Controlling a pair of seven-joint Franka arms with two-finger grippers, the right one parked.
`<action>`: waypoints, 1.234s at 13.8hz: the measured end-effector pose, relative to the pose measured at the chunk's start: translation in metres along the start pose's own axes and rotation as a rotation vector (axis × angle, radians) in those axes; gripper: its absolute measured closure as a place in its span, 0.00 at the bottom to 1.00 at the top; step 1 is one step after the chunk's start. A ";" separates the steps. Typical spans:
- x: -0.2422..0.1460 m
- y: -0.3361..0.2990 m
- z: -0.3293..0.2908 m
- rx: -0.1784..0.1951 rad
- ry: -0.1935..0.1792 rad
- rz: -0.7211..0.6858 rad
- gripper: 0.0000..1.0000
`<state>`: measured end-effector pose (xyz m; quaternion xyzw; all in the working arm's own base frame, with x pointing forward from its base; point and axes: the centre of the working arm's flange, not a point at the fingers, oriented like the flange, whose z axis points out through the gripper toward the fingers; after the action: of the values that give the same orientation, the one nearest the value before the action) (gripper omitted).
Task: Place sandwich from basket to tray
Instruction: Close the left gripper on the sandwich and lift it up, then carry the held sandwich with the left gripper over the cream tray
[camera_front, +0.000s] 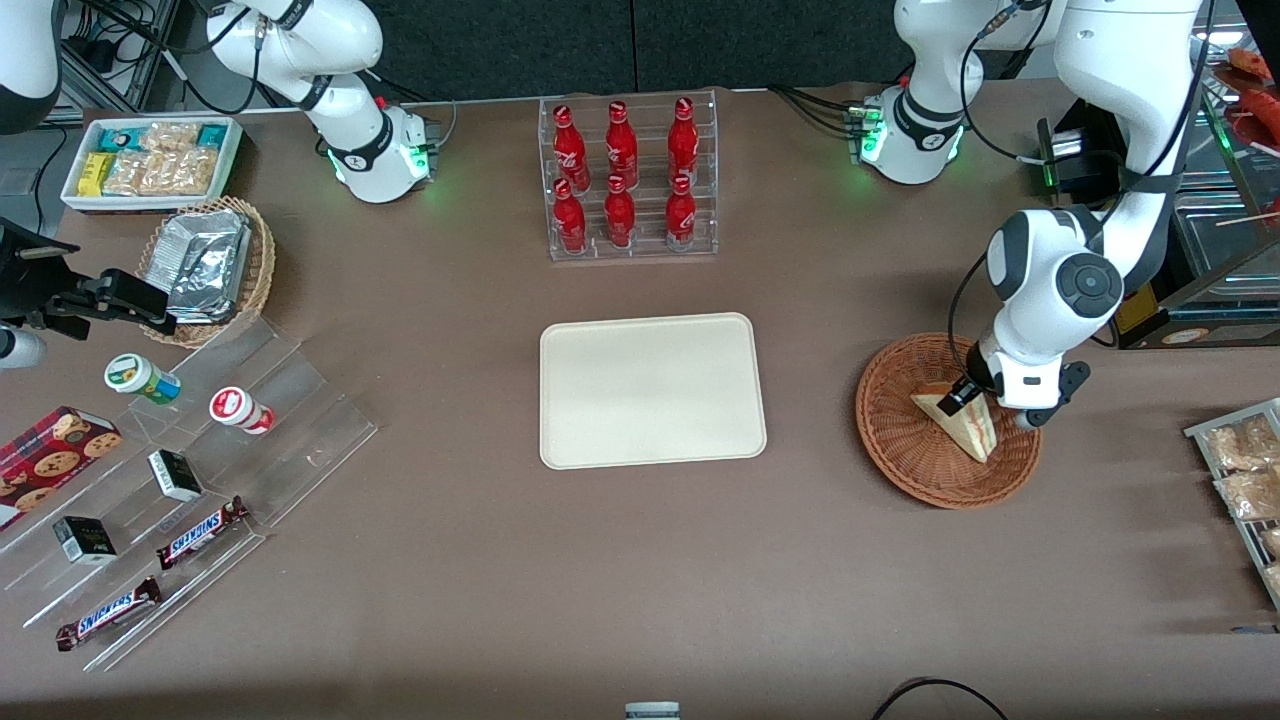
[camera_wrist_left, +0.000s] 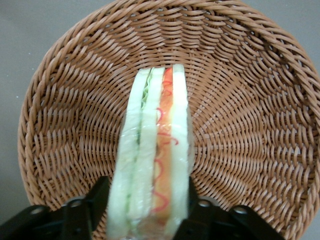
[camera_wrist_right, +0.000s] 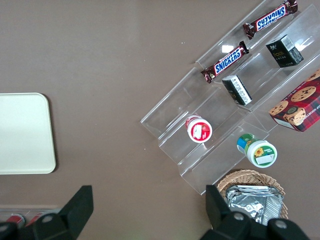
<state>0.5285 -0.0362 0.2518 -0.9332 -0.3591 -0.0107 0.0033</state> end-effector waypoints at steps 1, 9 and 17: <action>0.002 0.002 -0.001 -0.003 0.003 -0.011 0.49; 0.012 0.036 -0.073 0.114 -0.033 0.055 0.83; -0.120 0.131 -0.228 0.222 -0.089 0.335 0.83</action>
<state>0.5230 -0.2169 0.4767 -0.9734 -0.1977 0.0707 0.0921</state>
